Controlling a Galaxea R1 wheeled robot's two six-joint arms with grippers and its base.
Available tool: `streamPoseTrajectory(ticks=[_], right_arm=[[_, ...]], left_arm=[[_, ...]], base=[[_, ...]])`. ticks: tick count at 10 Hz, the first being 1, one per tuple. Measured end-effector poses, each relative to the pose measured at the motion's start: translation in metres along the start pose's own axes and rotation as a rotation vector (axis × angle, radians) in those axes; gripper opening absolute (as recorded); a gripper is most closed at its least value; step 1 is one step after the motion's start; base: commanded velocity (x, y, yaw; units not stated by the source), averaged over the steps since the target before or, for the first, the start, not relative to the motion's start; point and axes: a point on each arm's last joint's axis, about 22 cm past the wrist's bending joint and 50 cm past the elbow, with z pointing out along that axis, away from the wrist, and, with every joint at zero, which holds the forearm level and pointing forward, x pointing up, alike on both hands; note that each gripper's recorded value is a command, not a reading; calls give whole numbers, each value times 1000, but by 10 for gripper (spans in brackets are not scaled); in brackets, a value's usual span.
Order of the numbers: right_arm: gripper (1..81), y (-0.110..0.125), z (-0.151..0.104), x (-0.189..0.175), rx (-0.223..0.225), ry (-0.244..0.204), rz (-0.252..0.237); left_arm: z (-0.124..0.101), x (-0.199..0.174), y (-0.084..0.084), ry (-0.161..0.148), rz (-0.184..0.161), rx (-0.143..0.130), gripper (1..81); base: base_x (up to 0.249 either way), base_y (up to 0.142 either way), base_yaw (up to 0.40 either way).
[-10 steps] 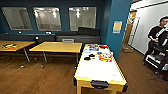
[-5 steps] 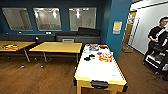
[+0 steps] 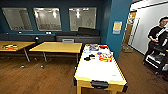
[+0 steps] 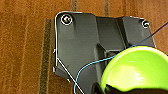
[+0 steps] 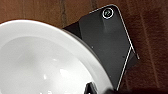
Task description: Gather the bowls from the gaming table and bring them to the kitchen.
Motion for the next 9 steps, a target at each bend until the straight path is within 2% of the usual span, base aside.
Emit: streamPoseTrajectory(ticks=[2,5,7,9], right_arm=[[10,-2,2,13,2,17,-5],[10,4,-2,-11,-6,-17,0],[10,1,1,5,-2,6,-6],[10,2,0,6,-3,8,-6]], left_arm=[[1,6,0,8,1,-2,10],[-1,-15,1,-17,-5,2,10],[1,2,1,4,1,0,10],[1,1,1,3,1,-1,10]], base=[[-91,0,0],[0,0,0],[0,0,-277],[0,0,-393]])
